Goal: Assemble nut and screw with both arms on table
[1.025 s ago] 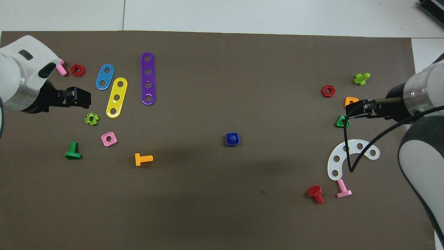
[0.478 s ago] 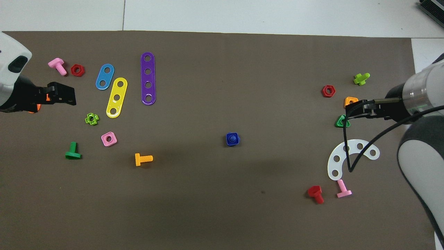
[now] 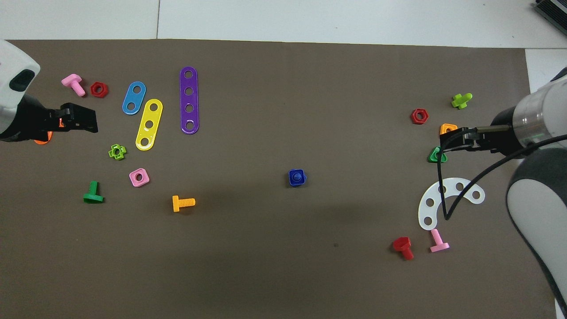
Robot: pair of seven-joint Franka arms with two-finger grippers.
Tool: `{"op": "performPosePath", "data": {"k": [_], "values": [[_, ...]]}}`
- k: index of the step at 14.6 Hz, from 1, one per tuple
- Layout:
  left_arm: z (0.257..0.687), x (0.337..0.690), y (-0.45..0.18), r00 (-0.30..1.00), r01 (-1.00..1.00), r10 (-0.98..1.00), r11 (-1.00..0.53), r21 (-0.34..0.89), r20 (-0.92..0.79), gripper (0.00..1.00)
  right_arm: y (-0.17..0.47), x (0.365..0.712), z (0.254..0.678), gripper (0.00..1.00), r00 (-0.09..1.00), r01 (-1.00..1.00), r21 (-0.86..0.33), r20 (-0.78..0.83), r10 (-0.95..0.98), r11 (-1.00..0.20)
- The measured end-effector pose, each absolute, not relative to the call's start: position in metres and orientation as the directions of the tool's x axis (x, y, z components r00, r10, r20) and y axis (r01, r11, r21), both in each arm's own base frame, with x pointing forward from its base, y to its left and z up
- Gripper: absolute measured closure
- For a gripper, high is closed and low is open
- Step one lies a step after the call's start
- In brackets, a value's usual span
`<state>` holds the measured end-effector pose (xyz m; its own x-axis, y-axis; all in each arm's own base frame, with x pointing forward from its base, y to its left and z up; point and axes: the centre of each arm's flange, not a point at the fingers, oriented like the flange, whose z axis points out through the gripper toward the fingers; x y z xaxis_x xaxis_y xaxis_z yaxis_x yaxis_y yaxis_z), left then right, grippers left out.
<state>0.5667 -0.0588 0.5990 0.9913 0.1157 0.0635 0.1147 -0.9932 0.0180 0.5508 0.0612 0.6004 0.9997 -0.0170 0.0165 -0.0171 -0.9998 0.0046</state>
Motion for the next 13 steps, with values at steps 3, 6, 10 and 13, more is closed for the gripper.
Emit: {"op": "performPosePath", "data": {"k": [3,6,10,13], "values": [[0.600,0.566,-0.053,0.990,0.125,0.126,-0.992,0.017,0.061,0.00,0.061,0.550,0.601,0.00,1.000,-0.017,0.004,0.019,-0.017,-1.000],[0.606,0.561,-0.032,0.986,0.158,0.159,-0.987,0.014,0.051,0.00,0.061,0.550,0.602,0.00,1.000,-0.017,0.004,0.020,-0.017,-1.000],[0.614,0.551,-0.024,0.985,0.170,0.170,-0.985,0.009,0.031,0.00,0.061,0.550,0.602,0.00,1.000,-0.017,0.004,0.020,-0.017,-1.000],[0.613,0.549,-0.024,0.985,0.170,0.170,-0.985,0.006,0.020,0.00,0.061,0.550,0.602,0.00,1.000,-0.017,0.004,0.020,-0.017,-1.000]]}}
